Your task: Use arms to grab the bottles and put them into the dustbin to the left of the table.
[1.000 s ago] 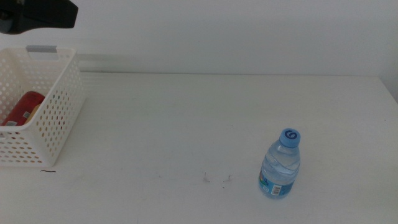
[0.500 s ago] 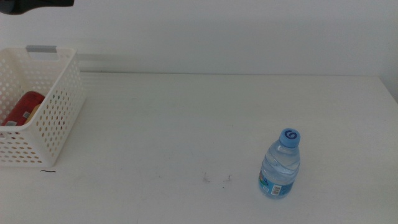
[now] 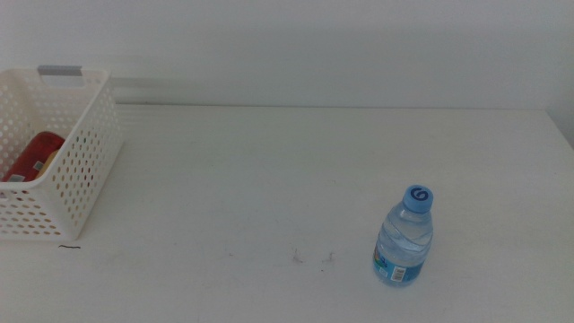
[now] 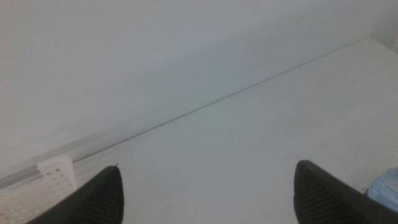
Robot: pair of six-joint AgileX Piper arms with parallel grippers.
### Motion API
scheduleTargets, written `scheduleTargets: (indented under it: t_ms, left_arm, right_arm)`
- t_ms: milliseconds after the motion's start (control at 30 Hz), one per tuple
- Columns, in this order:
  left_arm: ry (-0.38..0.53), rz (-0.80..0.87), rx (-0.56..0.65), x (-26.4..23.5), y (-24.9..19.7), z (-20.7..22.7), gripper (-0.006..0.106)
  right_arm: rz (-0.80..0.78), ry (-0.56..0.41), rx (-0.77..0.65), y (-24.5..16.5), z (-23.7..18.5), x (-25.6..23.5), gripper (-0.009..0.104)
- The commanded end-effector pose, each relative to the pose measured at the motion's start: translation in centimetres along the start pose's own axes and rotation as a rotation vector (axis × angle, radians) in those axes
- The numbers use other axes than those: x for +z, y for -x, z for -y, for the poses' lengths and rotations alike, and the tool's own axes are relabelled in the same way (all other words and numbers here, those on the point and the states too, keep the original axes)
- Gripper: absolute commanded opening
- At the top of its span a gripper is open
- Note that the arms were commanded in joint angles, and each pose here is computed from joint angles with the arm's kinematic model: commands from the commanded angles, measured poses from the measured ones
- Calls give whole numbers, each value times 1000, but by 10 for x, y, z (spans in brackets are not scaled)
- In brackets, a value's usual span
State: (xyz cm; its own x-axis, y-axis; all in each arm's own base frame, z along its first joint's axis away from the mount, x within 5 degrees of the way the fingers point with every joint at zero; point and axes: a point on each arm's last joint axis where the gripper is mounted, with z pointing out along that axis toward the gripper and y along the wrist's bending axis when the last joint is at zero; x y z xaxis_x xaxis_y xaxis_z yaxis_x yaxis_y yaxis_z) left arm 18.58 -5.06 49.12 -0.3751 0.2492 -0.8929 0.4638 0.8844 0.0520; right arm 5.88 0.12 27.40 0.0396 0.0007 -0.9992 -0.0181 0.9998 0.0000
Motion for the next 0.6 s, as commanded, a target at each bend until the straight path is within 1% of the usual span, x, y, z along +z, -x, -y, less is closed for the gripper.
scheduleTargets:
  t_ms: [0,67,133,200,333,400,500,567]
  left_arm:
    - [6,19,0,-1,1,0,94]
    - [6,19,0,-1,1,0,94]
    - [7,18,1,-1,1,0,94]
    - [7,18,1,-1,1,0,94]
    - [14,19,5,-1,1,-1,94]
    - [15,20,5,-1,1,-1,94]
    - [15,20,5,-1,1,-1,94]
    - [15,20,5,-1,1,-1,94]
  right_arm:
    - [-21,-3,-39,21,0,10,91]
    - [-47,18,-39,34,-1,22,91]
    - [-83,65,-39,40,-6,34,91]
    - [-145,146,-44,36,-15,47,91]
    - [-265,339,-99,19,-41,63,91]
    - [-325,412,-125,7,-53,67,91]
    - [-392,489,-155,-15,-68,72,91]
    - [-415,514,-165,-33,-75,76,91]
